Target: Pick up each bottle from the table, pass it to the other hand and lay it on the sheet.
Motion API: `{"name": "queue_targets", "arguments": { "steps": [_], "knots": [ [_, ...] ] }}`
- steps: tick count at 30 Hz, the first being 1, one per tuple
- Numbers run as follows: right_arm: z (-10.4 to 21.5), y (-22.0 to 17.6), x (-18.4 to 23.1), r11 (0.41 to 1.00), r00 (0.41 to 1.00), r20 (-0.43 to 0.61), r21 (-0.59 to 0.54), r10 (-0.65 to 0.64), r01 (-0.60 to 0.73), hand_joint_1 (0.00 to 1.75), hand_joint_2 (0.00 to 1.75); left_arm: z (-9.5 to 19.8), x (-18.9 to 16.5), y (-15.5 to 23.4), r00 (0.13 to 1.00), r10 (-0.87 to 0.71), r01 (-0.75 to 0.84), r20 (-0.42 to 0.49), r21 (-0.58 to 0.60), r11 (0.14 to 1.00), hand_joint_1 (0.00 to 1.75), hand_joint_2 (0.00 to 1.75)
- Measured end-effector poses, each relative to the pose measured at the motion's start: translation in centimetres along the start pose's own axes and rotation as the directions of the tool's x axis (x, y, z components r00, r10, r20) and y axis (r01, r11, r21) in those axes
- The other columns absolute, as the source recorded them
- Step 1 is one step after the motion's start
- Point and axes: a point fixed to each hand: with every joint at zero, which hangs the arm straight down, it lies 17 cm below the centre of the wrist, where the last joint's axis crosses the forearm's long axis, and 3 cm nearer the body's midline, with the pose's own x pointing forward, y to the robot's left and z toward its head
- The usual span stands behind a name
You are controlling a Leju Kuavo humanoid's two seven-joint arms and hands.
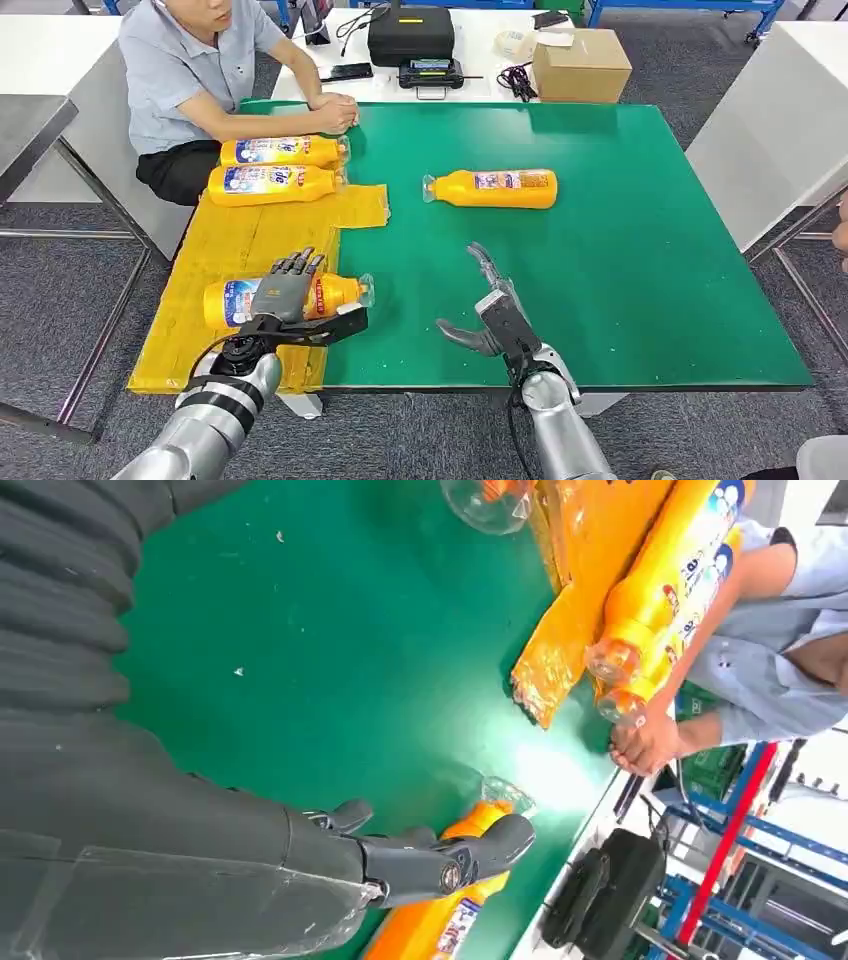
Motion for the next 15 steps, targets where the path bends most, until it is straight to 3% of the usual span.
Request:
{"name": "queue_targets", "arguments": {
  "steps": [6,11,15],
  "knots": [
    [0.2,0.0,-0.4,1.0,1.0,-0.009,-0.001,0.0,0.0,0.0,1.75,0.6,2.7,4.0,0.997,-0.044,0.031,0.057,0.212,0.977,0.0,1.75],
    [0.1,0.3,-0.5,1.0,1.0,-0.011,0.005,-0.005,0.005,0.0,1.75,0.5,5.8,6.5,0.987,-0.068,0.027,0.145,0.268,0.963,0.0,1.75],
    [-0.1,0.2,-0.4,1.0,1.0,-0.011,0.002,-0.014,0.014,0.0,1.75,1.2,7.2,8.9,0.982,-0.077,0.006,0.174,0.378,0.926,0.0,1.75]
  ]
}}
